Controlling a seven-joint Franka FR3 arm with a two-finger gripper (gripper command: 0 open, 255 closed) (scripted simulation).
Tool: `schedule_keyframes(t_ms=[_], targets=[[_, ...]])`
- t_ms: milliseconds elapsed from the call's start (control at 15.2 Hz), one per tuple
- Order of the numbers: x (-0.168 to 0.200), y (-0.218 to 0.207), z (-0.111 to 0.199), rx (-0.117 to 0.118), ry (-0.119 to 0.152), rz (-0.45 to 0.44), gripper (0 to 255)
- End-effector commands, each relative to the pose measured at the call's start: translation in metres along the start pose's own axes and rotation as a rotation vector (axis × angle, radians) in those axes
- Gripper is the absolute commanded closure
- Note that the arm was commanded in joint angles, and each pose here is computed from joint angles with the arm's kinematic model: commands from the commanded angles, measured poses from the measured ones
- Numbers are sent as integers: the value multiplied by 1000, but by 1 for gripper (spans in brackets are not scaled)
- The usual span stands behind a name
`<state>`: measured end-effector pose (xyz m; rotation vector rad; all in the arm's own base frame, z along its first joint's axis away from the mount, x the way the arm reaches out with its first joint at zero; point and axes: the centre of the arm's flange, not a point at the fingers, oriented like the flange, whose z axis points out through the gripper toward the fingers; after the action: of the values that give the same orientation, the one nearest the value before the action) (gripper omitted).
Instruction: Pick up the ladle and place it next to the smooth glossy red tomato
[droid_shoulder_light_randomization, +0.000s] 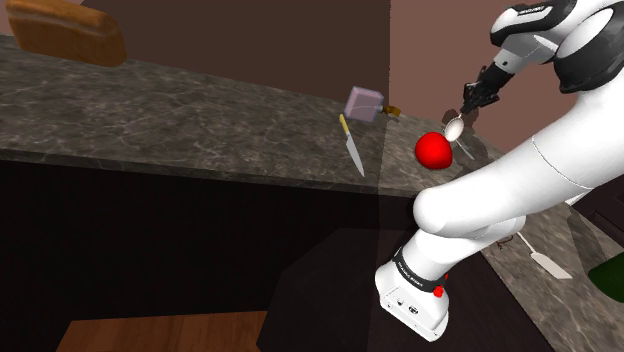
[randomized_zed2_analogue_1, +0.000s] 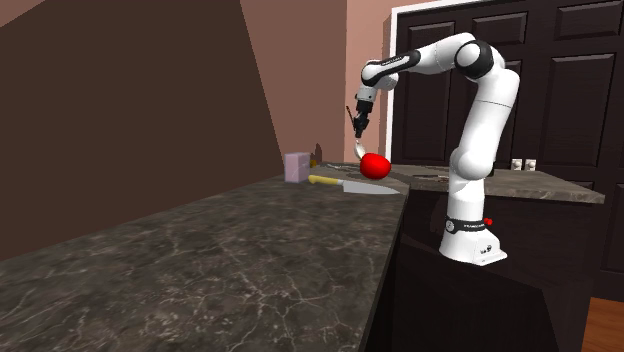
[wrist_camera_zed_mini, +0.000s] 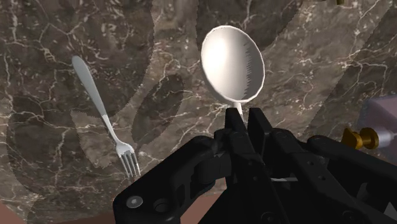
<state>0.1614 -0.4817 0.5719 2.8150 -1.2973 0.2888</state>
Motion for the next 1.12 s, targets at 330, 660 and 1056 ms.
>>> schedule_keyframes(t_ms=[330,660,1056], targets=[[-7,2,36,0,1,0,255],[-12,4,62,0,1,0,255],[-17,5,93,0,1,0,255]])
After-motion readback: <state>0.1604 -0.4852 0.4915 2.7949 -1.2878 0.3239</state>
